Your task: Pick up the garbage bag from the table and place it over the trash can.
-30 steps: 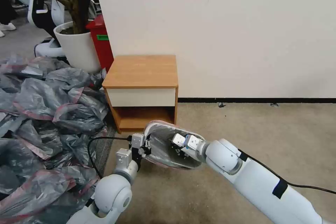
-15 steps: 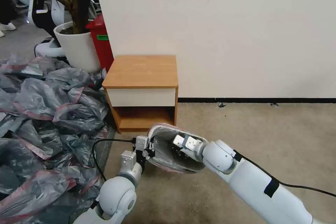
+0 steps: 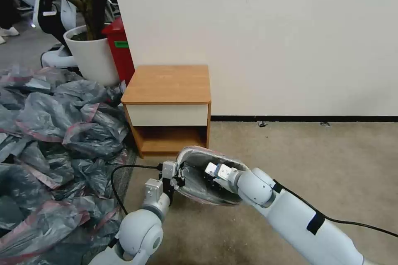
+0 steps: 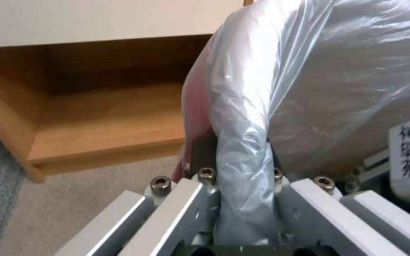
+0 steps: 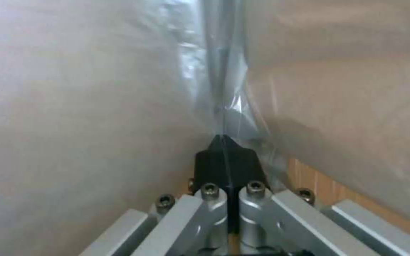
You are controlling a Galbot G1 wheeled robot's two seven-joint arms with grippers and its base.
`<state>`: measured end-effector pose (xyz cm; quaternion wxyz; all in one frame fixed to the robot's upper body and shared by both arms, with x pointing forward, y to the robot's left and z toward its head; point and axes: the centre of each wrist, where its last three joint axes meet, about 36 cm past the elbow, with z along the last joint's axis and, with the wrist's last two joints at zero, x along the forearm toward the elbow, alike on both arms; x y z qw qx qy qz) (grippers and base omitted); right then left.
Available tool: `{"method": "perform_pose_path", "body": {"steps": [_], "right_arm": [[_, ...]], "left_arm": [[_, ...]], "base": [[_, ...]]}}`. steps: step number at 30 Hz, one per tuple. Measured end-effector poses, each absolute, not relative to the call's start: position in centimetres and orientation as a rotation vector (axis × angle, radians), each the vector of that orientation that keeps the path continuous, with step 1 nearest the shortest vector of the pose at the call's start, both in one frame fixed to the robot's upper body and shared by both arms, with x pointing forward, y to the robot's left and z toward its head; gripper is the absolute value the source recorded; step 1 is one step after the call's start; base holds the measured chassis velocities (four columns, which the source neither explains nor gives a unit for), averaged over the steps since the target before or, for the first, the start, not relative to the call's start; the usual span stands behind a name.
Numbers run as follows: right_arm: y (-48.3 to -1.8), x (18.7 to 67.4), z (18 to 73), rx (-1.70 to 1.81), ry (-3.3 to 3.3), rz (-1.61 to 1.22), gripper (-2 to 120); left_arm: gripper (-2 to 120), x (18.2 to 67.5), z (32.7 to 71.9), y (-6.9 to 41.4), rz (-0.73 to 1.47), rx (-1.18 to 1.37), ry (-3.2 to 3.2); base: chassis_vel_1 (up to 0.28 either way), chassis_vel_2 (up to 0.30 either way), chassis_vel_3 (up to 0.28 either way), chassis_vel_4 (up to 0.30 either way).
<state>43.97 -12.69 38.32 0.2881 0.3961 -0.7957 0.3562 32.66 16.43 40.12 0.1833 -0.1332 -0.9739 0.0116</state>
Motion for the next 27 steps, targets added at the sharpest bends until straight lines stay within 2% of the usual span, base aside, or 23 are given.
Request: {"method": "perform_pose_path", "body": {"steps": [27], "right_arm": [[-12.6, 45.2, 36.7, 0.995, -2.109, 0.964, 0]], "left_arm": [[3, 32.7, 40.2, 16.2, 0.049, -0.379, -2.743]], "base": [[0.0, 0.0, 0.0, 0.0]]}}
